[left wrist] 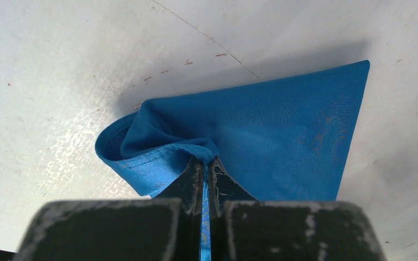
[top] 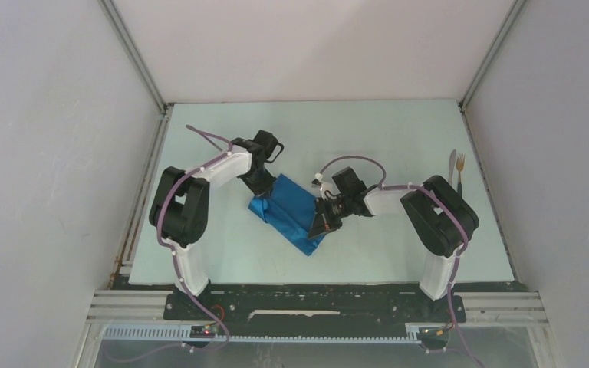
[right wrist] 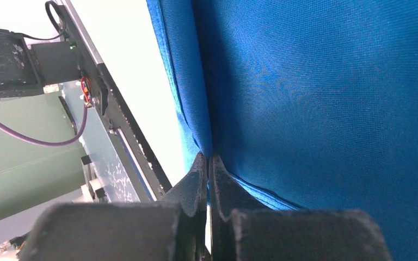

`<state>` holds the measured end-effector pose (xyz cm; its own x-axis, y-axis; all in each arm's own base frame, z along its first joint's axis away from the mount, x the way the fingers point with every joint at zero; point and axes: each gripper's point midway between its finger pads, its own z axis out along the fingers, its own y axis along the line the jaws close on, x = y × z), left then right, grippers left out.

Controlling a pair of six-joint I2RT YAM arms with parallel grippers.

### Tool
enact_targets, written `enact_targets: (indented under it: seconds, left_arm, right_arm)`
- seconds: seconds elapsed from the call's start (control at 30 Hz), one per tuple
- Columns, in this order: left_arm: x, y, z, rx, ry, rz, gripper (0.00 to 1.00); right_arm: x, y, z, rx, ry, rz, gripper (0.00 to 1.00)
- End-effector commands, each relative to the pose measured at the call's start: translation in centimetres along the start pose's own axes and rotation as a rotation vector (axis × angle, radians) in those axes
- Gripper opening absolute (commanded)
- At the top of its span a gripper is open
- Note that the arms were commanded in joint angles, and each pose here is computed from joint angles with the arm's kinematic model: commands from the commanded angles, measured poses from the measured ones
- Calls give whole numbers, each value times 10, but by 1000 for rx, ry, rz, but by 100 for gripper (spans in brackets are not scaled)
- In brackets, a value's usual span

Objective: Fold the napkin into a case and place the utensils inside
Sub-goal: Fold the 2/3-rectangle-folded napkin.

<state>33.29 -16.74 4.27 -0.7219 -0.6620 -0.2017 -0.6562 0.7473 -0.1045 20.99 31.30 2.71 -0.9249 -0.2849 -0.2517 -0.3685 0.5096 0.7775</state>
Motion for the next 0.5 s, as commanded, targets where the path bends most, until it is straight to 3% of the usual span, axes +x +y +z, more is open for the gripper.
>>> enact_targets:
  seconds: [0.0, 0.47]
  left_arm:
    - [-26, -7, 5, 23, -95, -34, 0]
    - [-33, -1, 11, 40, -87, -70, 0]
  right_arm:
    - [12, -4, -4, 22, 51, 20, 0]
    - [-6, -5, -9, 45, 30, 12, 4]
